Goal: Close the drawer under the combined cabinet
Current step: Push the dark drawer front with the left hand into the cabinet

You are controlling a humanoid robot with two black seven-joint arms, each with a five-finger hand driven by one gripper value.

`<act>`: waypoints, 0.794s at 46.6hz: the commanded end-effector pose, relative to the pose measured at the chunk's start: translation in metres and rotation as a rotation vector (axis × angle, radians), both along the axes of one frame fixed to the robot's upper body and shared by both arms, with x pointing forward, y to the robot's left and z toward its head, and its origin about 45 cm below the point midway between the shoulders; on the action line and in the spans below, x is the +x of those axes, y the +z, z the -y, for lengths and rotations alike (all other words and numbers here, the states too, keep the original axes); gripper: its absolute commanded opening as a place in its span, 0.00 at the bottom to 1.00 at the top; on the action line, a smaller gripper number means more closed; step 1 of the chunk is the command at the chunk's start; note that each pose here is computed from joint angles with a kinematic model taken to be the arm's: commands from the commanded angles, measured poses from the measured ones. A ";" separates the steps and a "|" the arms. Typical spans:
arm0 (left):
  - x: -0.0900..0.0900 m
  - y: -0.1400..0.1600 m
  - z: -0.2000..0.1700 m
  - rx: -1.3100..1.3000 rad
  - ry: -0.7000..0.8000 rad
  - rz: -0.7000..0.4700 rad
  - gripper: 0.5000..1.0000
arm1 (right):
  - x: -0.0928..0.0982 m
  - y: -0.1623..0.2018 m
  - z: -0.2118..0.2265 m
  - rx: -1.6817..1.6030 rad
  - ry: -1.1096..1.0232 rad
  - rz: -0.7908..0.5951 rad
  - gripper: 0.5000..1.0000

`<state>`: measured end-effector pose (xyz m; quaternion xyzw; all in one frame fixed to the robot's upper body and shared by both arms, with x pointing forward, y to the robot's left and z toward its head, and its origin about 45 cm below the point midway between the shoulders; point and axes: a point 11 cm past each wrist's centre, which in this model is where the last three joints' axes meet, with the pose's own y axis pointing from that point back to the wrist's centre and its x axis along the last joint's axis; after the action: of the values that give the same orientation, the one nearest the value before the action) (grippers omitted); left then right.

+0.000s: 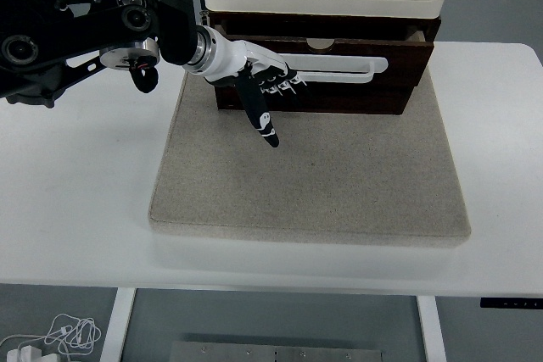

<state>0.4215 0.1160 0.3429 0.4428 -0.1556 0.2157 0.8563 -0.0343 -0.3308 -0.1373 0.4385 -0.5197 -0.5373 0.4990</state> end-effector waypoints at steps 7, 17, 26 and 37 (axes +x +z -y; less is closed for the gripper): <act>0.007 -0.002 -0.001 -0.004 0.027 0.002 1.00 | 0.000 0.000 0.000 0.000 0.000 0.000 0.86; 0.013 -0.005 0.003 -0.007 0.045 0.006 1.00 | 0.000 0.000 0.000 0.000 0.000 0.000 0.86; 0.019 -0.005 -0.003 0.002 0.073 0.027 1.00 | 0.000 0.000 0.000 0.000 0.000 0.000 0.86; 0.024 -0.005 -0.005 -0.002 0.101 0.037 1.00 | 0.000 0.000 0.000 0.000 0.000 0.000 0.86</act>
<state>0.4446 0.1205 0.3381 0.4451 -0.1498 0.2637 0.8426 -0.0344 -0.3308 -0.1373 0.4385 -0.5196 -0.5373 0.4990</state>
